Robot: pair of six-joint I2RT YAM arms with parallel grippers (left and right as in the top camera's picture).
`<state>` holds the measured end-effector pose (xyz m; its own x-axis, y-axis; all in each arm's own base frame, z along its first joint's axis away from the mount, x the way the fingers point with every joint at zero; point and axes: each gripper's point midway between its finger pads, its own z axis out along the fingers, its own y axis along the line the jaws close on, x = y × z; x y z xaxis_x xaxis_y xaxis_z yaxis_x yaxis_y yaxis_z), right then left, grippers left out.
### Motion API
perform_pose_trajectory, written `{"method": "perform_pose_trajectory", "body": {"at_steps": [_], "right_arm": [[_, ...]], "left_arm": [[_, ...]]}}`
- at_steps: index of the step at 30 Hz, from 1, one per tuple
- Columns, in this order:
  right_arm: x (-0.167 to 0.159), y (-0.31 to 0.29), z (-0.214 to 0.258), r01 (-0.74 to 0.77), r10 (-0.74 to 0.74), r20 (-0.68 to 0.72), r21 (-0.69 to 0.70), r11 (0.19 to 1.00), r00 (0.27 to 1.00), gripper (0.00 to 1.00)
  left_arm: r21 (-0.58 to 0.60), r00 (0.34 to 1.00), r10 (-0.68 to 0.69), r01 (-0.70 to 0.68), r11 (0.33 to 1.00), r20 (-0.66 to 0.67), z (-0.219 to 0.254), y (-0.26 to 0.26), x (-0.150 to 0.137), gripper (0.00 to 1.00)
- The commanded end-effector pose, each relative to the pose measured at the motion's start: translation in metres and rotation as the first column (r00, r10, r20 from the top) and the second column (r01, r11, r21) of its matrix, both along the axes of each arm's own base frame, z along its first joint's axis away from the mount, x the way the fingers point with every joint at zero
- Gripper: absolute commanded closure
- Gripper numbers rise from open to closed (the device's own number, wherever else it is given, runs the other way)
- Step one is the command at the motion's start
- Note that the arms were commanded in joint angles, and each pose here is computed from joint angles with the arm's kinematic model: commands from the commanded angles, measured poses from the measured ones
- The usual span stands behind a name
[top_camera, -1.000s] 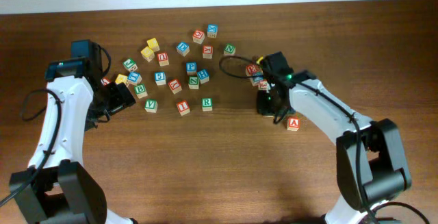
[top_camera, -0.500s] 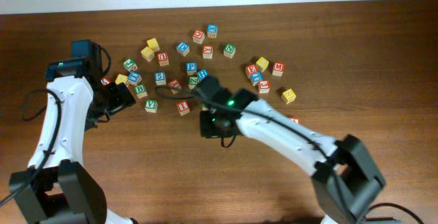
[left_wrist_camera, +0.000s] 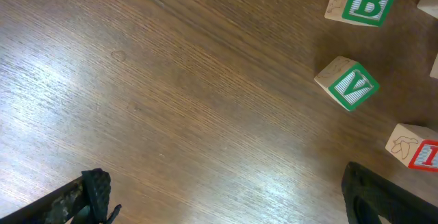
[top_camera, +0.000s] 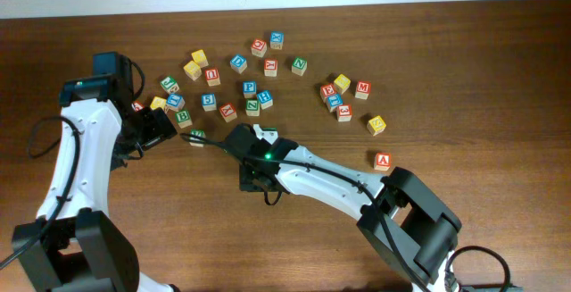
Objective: Spell out CVPR
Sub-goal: 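Carry the C block to the front center and release it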
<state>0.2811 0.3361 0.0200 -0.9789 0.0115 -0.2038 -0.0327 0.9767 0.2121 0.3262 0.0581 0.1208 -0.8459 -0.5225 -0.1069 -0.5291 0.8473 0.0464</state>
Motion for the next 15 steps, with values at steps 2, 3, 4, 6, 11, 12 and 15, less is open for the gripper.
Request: {"method": "perform_pose_trajectory", "body": {"at_steps": [2, 3, 4, 6, 11, 12, 15], "right_arm": [[0.0015, 0.0063, 0.0032, -0.007, 0.007, 0.018, 0.004, 1.000, 1.000, 0.66], [0.0002, 0.0074, 0.0032, -0.015, 0.015, 0.012, 0.009, 1.000, 1.000, 0.65], [-0.0006, 0.0097, 0.0035, -0.044, 0.044, 0.013, 0.015, 0.999, 0.999, 0.66], [-0.0004, 0.0100, 0.0037, -0.060, 0.060, 0.017, 0.013, 0.998, 0.998, 0.65], [0.0003, 0.0121, 0.0043, -0.052, 0.052, 0.017, 0.025, 0.998, 0.999, 0.65], [0.0010, 0.0128, 0.0048, -0.029, 0.029, 0.015, 0.033, 0.999, 0.999, 0.65], [0.0012, 0.0131, 0.0050, -0.010, 0.010, 0.011, 0.039, 0.999, 1.000, 0.71]], "left_arm": [[0.011, 0.999, 0.019, -0.019, 1.000, 0.034, 0.0105, 0.0026, 0.0023, 0.01], [0.011, 0.999, 0.019, -0.019, 1.000, 0.034, 0.0105, 0.0026, 0.0023, 0.01], [0.011, 0.999, 0.019, -0.019, 1.000, 0.034, 0.0105, 0.0026, 0.0023, 0.01], [0.011, 0.999, 0.019, -0.019, 1.000, 0.034, 0.0105, 0.0026, 0.0023, 0.01], [0.011, 0.999, 0.019, -0.020, 1.000, 0.034, 0.0105, 0.0027, 0.0023, 0.01], [0.011, 0.999, 0.019, -0.019, 1.000, 0.034, 0.0105, 0.0026, 0.0023, 0.01], [0.011, 0.999, 0.019, -0.019, 1.000, 0.034, 0.0105, 0.0026, 0.0023, 0.01]]}}
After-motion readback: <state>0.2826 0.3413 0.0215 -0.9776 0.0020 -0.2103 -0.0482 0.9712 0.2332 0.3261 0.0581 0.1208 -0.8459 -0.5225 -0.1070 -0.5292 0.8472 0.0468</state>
